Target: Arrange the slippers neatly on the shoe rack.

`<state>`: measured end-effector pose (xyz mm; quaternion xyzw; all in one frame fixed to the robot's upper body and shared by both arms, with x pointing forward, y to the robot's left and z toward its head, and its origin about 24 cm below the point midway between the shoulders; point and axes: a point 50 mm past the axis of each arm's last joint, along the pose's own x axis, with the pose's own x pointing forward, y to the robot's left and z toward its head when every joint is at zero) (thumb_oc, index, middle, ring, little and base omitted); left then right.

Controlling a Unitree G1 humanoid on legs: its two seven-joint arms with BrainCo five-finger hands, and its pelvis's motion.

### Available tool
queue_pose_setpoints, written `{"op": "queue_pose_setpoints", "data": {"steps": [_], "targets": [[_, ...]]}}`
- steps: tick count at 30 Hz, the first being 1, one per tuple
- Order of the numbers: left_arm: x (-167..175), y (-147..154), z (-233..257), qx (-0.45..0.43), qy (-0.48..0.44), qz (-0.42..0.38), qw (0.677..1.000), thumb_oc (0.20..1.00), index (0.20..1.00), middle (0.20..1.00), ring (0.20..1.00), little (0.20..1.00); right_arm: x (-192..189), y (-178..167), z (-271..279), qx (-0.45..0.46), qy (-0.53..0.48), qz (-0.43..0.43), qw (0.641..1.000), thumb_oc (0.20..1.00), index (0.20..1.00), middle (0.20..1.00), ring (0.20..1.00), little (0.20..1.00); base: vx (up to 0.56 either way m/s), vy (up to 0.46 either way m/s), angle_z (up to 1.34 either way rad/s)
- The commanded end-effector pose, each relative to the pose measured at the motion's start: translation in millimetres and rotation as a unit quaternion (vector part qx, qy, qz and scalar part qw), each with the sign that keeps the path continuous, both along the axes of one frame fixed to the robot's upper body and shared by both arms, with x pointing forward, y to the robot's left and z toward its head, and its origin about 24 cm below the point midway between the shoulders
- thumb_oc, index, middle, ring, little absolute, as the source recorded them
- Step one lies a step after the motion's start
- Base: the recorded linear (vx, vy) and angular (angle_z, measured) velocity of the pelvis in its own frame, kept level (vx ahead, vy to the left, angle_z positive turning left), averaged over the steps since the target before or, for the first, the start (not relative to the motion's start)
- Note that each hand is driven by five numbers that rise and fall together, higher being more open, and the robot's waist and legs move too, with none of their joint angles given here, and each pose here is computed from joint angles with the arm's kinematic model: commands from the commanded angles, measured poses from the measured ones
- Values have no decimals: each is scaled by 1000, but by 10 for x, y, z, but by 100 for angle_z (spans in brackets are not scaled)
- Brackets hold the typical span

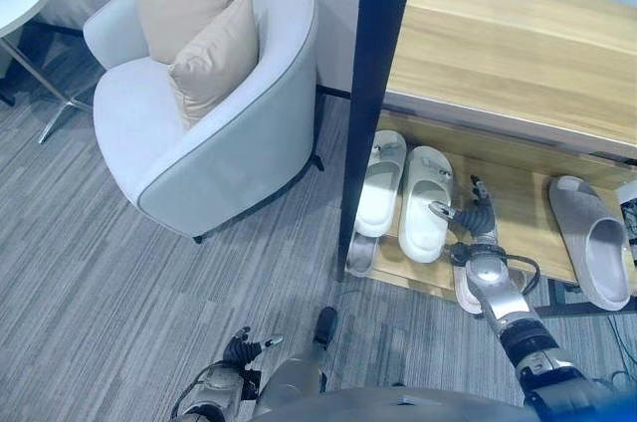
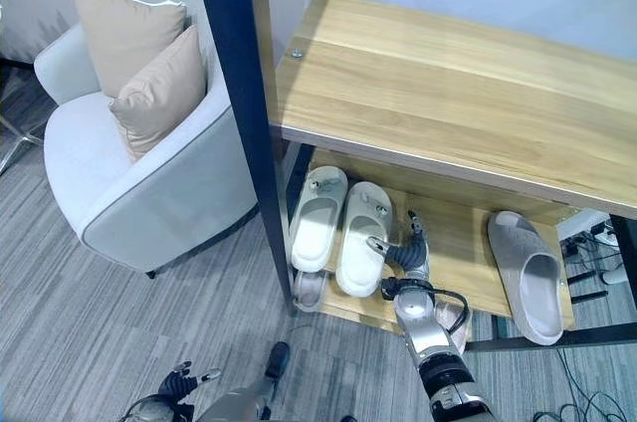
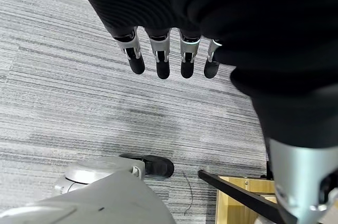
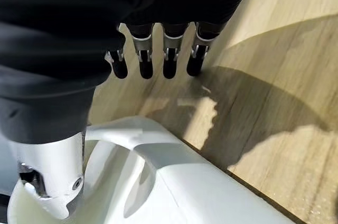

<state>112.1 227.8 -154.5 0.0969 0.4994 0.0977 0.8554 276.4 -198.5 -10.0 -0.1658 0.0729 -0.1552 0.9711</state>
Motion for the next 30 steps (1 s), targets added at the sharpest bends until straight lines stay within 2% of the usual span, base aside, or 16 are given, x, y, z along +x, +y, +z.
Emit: {"op": "queue_pose_setpoints", "data": {"steps": [1,12,17,18,20,30], "targets": [[-8,-181,-56,-14,15,0,1000,1000,1000,1000,1000,1000,56,-85,241,-25,-52,18,998,1000,1000,1000,1000,1000,0,0,0],[-156,-131,-89,-2,41,3,999,1000,1000,1000,1000,1000,-36,-290,503,-69,-114,1,991,1000,1000,1000,1000,1000,-28,-31,-7],[-163,-143,-92,-3,41,-2,999,1000,1000,1000,1000,1000,-45,-655,583,-152,-99,-46,982,1000,1000,1000,1000,1000,-32,-55,-6],[-188,-144,-99,-2,47,-9,999,1000,1000,1000,1000,1000,-61,-840,595,-185,-83,-70,977,1000,1000,1000,1000,1000,-21,-69,-3],[-205,-139,-102,0,51,-14,999,1000,1000,1000,1000,1000,-76,-1017,602,-192,-71,-101,973,1000,1000,1000,1000,1000,-20,-71,-5],[-198,-130,-101,2,52,-12,999,1000,1000,1000,1000,1000,-159,-1329,503,-191,-20,-169,967,1000,1000,1000,1000,1000,6,-38,-7]]}}
